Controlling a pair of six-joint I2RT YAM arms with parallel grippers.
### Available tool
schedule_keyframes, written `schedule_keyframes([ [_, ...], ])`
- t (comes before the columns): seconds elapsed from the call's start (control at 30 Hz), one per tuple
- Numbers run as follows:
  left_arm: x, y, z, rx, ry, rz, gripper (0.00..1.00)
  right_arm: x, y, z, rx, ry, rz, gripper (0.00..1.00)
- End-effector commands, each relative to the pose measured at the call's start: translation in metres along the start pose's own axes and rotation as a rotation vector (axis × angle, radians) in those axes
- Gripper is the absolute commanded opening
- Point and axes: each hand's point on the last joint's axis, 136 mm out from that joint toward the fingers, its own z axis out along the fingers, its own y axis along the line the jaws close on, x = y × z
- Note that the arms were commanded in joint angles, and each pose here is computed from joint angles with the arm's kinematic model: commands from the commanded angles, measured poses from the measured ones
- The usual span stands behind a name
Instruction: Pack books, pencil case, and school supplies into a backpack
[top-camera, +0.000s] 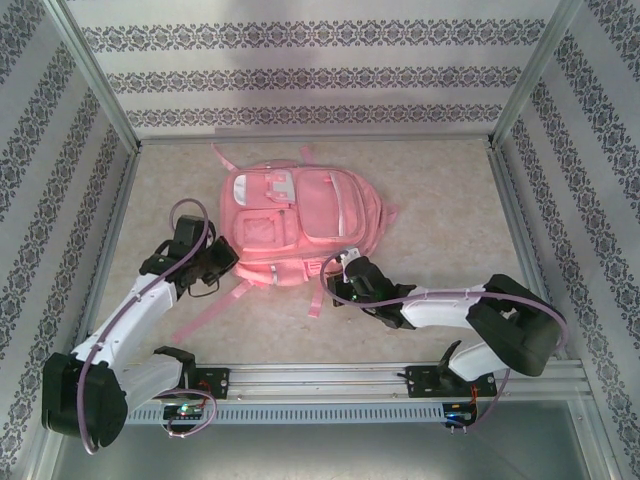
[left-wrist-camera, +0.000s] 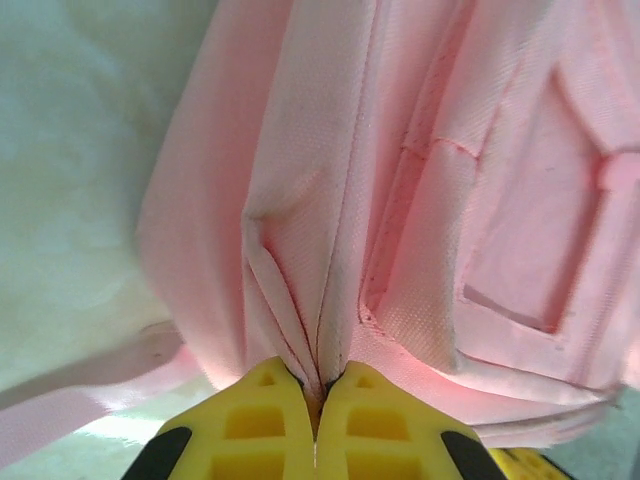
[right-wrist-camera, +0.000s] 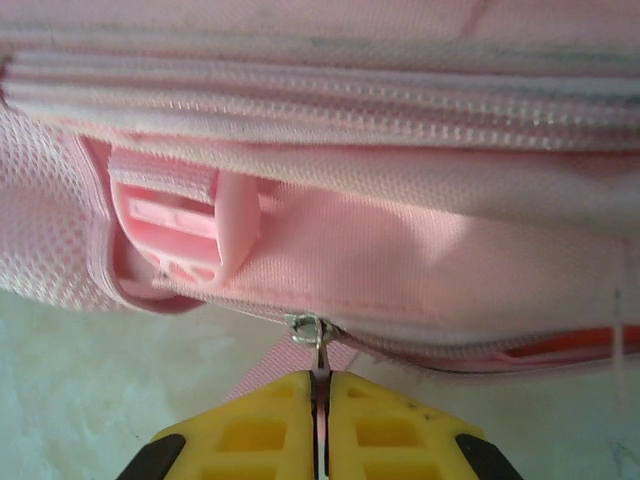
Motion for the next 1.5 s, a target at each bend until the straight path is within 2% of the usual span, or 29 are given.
schedule_keyframes([
  [0.0,-0.022,-0.035,-0.026,0.098,-0.069,0.030,0.00,-0.004,-0.008,-0.004,0.017,-0.020,-0.004,0.11],
  [0.23,-0.020,-0.042,-0.026,0.135,-0.052,-0.005,0.00,0.002,-0.012,0.004,0.011,0.004,-0.007,0.17],
  [0.5,-0.021,-0.042,-0.026,0.138,-0.052,-0.007,0.00,0.010,0.000,0.004,-0.093,-0.007,0.007,0.41],
  [0.97,-0.017,-0.040,-0.022,0.139,-0.040,-0.004,0.00,0.012,0.001,0.040,-0.079,0.027,-0.012,0.43],
  [1.1,-0.018,-0.039,-0.022,0.134,-0.041,0.001,0.00,0.008,0.003,0.046,-0.083,0.017,-0.017,0.37],
  [1.3,-0.019,-0.040,-0.022,0.128,-0.045,0.014,0.00,0.012,-0.005,0.041,-0.058,0.001,-0.019,0.17],
  [1.47,-0.021,-0.039,-0.019,0.119,-0.044,0.016,0.00,0.015,-0.008,0.037,-0.049,0.005,-0.027,0.10],
])
